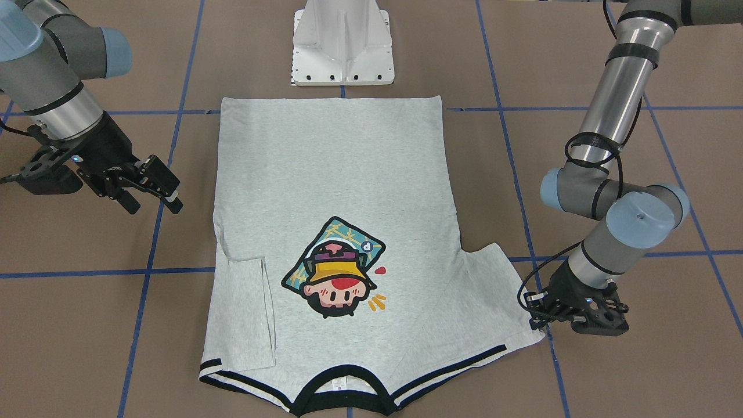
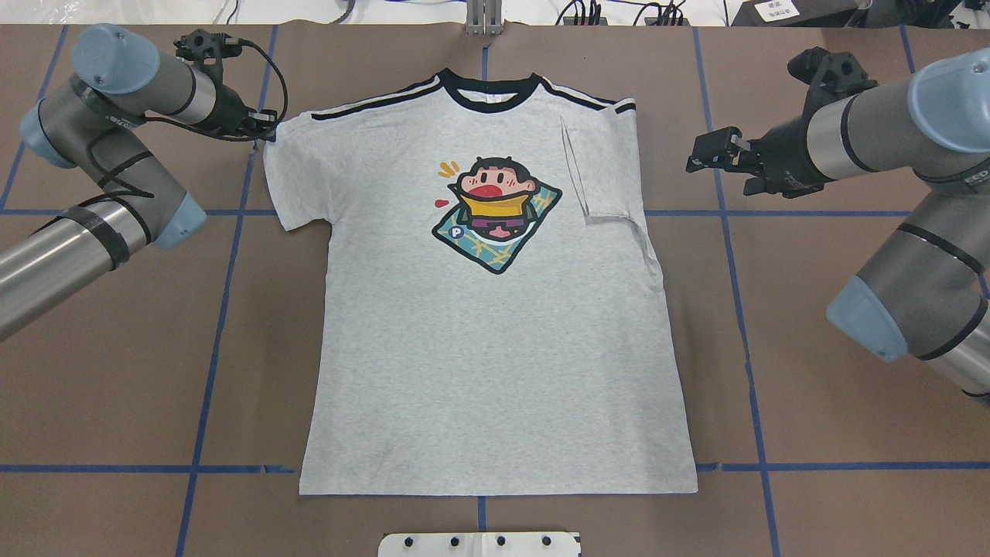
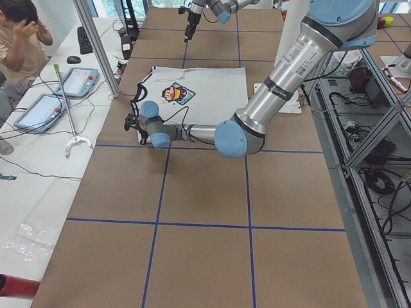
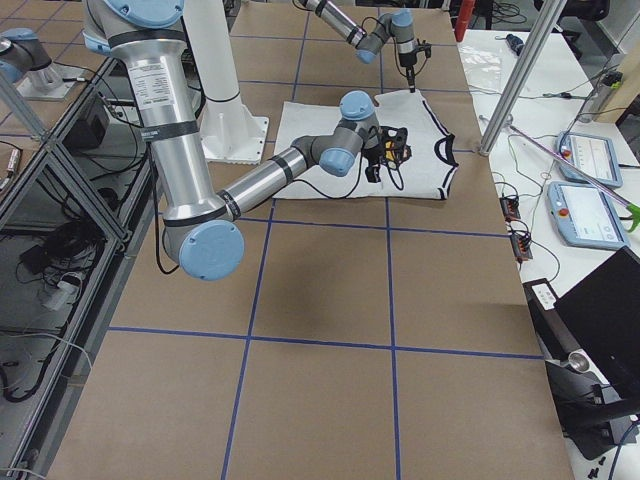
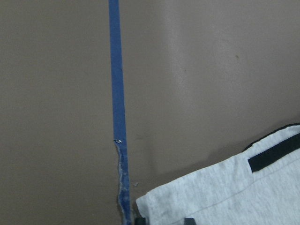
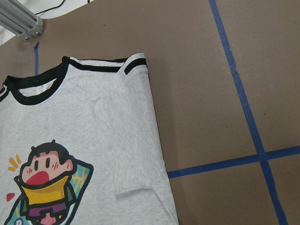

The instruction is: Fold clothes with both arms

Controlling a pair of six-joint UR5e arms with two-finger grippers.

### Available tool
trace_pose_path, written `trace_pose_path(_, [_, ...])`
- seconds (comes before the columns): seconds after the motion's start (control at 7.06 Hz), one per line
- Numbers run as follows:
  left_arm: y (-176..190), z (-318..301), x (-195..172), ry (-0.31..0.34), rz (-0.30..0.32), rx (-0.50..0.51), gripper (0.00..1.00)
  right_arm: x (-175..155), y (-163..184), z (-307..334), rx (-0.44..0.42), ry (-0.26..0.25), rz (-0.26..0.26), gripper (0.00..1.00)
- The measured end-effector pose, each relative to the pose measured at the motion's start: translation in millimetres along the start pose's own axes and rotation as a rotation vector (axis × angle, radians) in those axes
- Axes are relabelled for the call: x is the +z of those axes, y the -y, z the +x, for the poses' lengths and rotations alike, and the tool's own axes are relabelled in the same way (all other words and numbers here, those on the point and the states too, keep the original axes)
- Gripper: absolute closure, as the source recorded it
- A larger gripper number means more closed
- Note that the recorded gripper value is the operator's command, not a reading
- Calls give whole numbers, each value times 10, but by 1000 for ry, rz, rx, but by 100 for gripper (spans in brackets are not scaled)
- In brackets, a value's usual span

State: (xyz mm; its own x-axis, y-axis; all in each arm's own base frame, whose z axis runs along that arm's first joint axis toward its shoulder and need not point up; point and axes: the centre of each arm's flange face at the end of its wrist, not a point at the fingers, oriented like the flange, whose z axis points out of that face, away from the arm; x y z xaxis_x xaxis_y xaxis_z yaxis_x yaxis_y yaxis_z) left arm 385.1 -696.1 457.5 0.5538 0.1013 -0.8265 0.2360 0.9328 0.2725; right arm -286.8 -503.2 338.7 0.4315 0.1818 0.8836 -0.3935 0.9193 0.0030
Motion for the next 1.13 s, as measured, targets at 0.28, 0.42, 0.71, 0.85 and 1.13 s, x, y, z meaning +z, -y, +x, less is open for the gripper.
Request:
trace_pose_path(0.28, [112,474,-312,-80,46,-27,100,-26,5,21,1,-3,21,1])
trace_pose_path(0.42, [111,774,-435,-124,59,-52,100,-40,4,19,4,-3,28,1])
trace_pose_path(0.71, [-76,1541,-358,-172,87,-95,100,-49,-4,36,6,-4,32,1])
trace_pose_path(0.85, [-174,1863,-197,-158,117,-103,100,-29,-7,55,4,-9,30,1])
trace_pose_path(1.13, [-136,2065,114,-88,176,-115,45,14,-6,78,2,-18,26,1])
